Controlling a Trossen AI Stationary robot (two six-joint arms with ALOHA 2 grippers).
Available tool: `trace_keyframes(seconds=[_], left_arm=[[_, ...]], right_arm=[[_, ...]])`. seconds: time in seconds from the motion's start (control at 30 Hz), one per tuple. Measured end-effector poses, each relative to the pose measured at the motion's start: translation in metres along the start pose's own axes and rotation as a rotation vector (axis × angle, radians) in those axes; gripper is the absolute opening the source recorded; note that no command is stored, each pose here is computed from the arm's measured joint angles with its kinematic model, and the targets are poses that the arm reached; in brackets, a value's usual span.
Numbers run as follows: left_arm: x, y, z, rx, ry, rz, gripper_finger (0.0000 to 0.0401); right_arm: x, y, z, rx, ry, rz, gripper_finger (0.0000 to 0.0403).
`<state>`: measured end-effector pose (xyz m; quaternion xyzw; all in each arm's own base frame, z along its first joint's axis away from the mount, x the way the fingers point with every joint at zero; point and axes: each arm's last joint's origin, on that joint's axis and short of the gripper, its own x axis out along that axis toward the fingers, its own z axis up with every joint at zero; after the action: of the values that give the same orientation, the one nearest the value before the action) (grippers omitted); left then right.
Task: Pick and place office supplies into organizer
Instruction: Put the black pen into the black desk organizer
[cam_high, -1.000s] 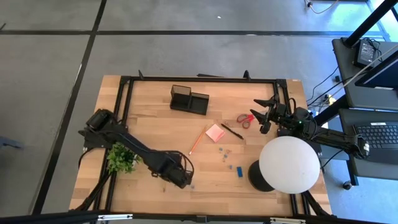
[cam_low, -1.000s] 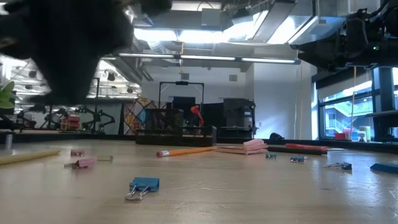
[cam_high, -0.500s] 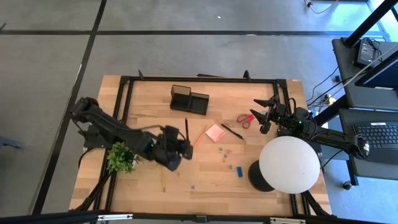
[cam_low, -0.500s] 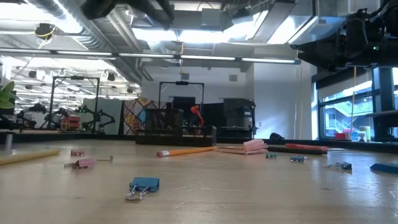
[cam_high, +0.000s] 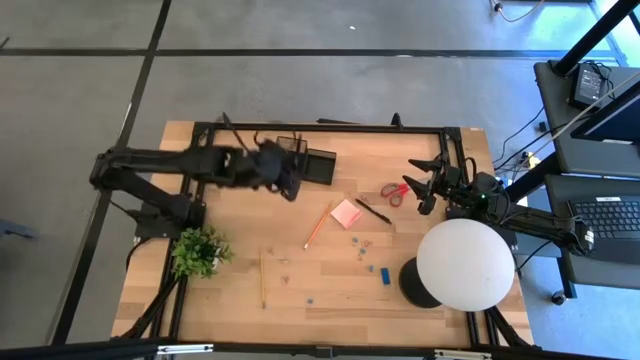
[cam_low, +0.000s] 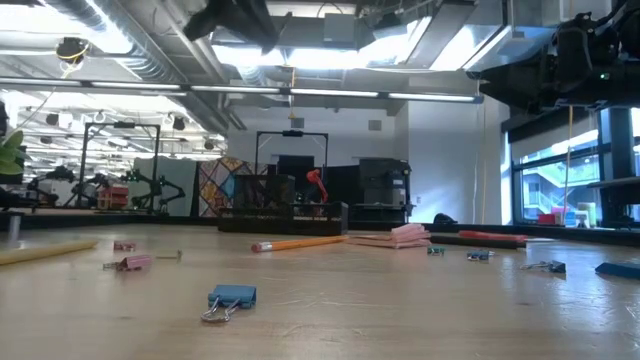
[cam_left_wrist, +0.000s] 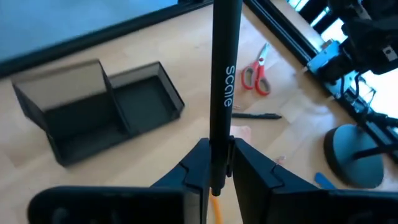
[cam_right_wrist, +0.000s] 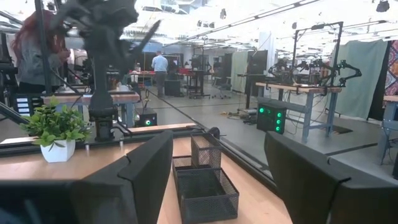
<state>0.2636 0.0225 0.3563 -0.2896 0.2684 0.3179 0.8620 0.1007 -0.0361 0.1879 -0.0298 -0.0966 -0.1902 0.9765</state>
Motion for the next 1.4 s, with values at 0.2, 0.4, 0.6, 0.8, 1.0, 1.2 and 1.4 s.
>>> trace_keyframes(seconds=[0.2, 0.4, 0.6, 0.8, 1.0, 1.2, 1.4], left_arm=[[0.009, 0.033, 0.027, 0.126, 0.035, -0.007, 0.005], [0.014, 0.056, 0.043, 0.198, 0.064, -0.033, 0.005], [0.016, 0.072, 0.052, 0.268, 0.059, -0.017, 0.005], [0.017, 0.079, 0.056, 0.361, 0.055, -0.005, 0.005], [0.017, 0.081, 0.057, 0.455, 0.054, -0.002, 0.005], [0.017, 0.08, 0.057, 0.46, 0.054, -0.002, 0.005], [0.017, 0.08, 0.057, 0.46, 0.054, -0.002, 0.005]], right_arm=[[0.0, 0.0, 0.0, 0.001, 0.0, 0.0, 0.0257], [0.0, 0.0, 0.0, 0.002, 0.0, 0.0, 0.0257], [0.0, 0.0, 0.004, 0.173, -0.042, 0.002, 0.0257], [0.0, -0.001, 0.006, 0.382, -0.06, 0.002, 0.0257], [0.001, -0.001, 0.019, 0.394, -0.099, 0.031, 0.0257], [0.024, -0.001, 0.073, 0.313, -0.088, 0.026, 0.0257], [0.079, 0.0, 0.106, 0.245, 0.102, 0.005, 0.0257]])
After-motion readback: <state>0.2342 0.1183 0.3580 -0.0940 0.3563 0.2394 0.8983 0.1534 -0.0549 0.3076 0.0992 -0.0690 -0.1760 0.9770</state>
